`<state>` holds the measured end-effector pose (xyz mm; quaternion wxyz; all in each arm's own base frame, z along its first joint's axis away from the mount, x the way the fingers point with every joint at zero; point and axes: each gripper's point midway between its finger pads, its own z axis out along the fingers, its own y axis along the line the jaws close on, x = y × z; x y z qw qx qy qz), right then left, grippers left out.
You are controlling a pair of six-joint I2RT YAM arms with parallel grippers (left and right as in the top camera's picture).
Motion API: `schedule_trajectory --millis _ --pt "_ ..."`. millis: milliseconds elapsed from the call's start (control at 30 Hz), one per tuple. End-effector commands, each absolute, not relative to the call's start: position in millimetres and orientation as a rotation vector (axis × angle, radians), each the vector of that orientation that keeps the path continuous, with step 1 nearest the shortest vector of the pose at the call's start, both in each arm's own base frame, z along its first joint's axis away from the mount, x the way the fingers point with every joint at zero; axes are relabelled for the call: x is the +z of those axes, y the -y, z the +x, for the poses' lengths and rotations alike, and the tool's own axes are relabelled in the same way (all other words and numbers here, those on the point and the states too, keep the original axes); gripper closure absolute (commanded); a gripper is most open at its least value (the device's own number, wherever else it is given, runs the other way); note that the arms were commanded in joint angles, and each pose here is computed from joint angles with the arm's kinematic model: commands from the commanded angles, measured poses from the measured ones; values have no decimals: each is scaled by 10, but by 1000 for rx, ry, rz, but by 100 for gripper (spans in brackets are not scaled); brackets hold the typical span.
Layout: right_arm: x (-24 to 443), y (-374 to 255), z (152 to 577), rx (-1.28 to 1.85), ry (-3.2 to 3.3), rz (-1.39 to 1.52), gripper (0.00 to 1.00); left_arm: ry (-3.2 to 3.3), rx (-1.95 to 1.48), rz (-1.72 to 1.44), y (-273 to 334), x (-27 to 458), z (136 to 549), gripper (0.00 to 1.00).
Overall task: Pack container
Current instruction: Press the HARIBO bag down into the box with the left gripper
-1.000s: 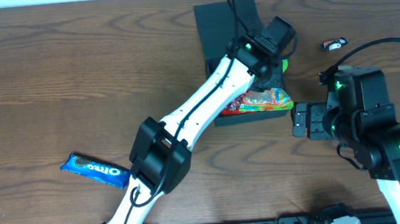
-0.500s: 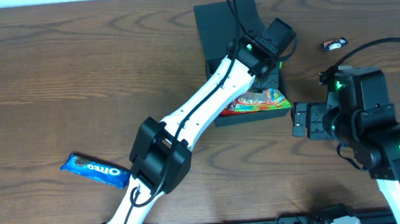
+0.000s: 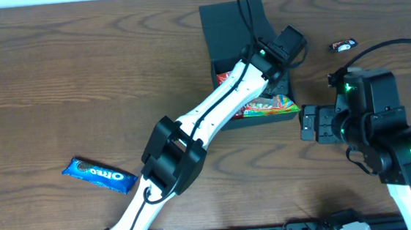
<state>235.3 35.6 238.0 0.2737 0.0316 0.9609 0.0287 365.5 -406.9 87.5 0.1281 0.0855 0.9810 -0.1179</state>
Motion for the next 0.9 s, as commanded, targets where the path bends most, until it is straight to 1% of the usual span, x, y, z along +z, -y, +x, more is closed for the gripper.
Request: schedule_trajectory --millis 0,167,200,267,300,367,533,633,700,733,867 --pt "2376 -369 2347 79 -2586 91 1 -2854 -330 225 4106 767 3706 95" --pt "2375 -369 2347 79 -2586 91 1 -2812 -377 203 4158 813 3824 94" --pt "2375 -369 2347 79 -2586 91 1 -2813 -375 200 4149 812 3830 89" --pt "2376 -369 2347 79 -2586 91 1 -2817 -368 193 4119 807 3845 83" --pt "2376 -369 2347 79 -2586 91 1 -2817 -367 190 4107 807 3856 69" --pt "2375 -369 2347 79 -2586 91 1 -2819 -364 181 4082 805 3876 67" --pt "2375 -369 2347 79 -2586 91 1 -2818 -365 156 4034 818 3930 31" --pt "2375 -369 2347 79 -2586 91 1 -2819 -373 130 4004 891 3962 12" --pt "2375 -369 2347 79 -2586 91 1 -2811 -389 122 4013 979 3979 7" --pt "2375 -369 2347 79 -2586 91 1 -2802 -399 122 4028 1020 3991 3" --pt "2376 -369 2347 79 -2586 91 1 -2737 -491 127 4165 1273 4075 4"
